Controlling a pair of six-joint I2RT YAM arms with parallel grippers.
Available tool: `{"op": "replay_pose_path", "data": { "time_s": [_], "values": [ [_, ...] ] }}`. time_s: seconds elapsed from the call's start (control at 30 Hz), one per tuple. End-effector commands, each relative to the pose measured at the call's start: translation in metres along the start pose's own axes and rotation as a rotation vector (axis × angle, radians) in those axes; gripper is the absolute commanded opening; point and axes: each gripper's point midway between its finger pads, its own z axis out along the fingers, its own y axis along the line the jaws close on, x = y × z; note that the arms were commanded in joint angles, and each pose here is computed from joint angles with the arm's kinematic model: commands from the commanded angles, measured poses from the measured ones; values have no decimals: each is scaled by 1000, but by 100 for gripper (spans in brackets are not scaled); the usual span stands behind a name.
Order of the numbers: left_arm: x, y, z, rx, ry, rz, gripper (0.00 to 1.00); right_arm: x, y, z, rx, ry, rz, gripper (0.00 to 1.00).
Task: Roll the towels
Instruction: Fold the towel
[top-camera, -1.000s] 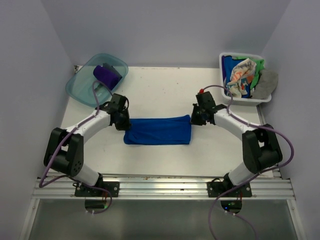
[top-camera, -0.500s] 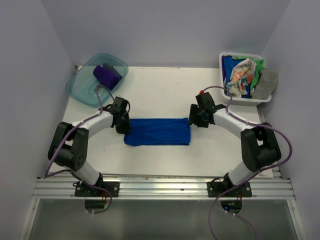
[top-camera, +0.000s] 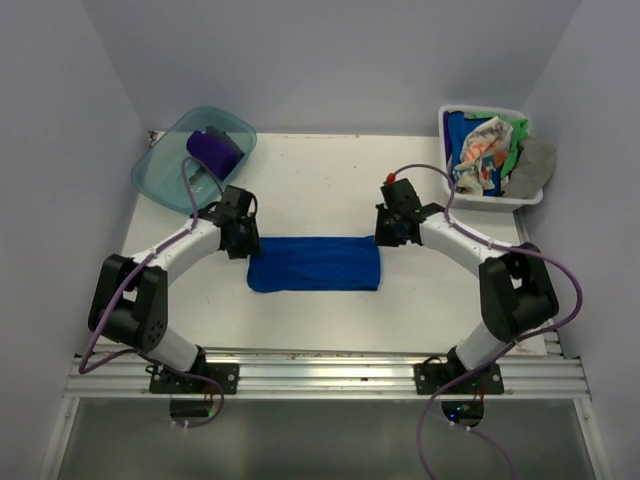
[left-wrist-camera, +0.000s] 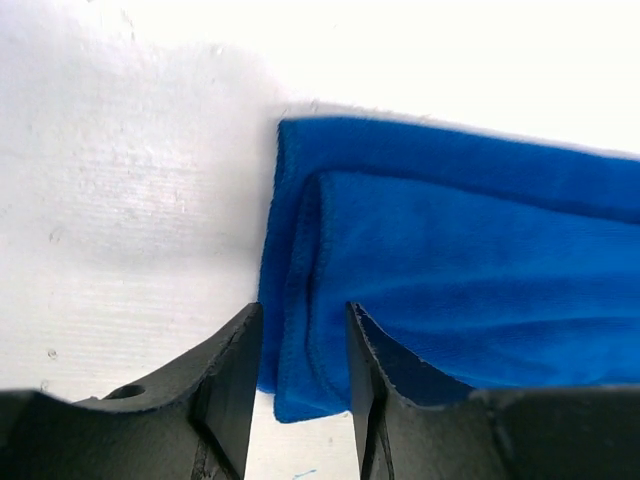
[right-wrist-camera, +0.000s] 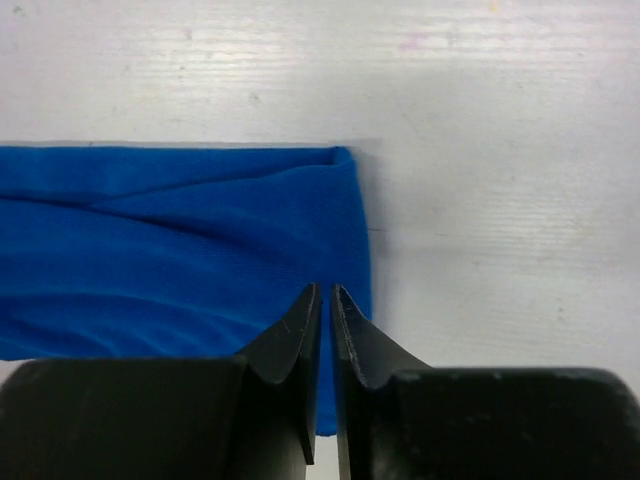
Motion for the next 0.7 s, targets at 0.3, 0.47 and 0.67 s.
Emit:
{"op": "replay_pose_path", "data": {
  "time_s": [0.3,0.47,0.67],
  "values": [
    [-28,-30,13,79,-51,25,37,-21,10,53,60,16,-15,5],
    [-38,-20,36,2,-41,13,35,-22,4,56,90,25,-31,4],
    [-48,-25,22,33,-64,1,35,-22,8,18,39,-37,-39,8]
  ]
}}
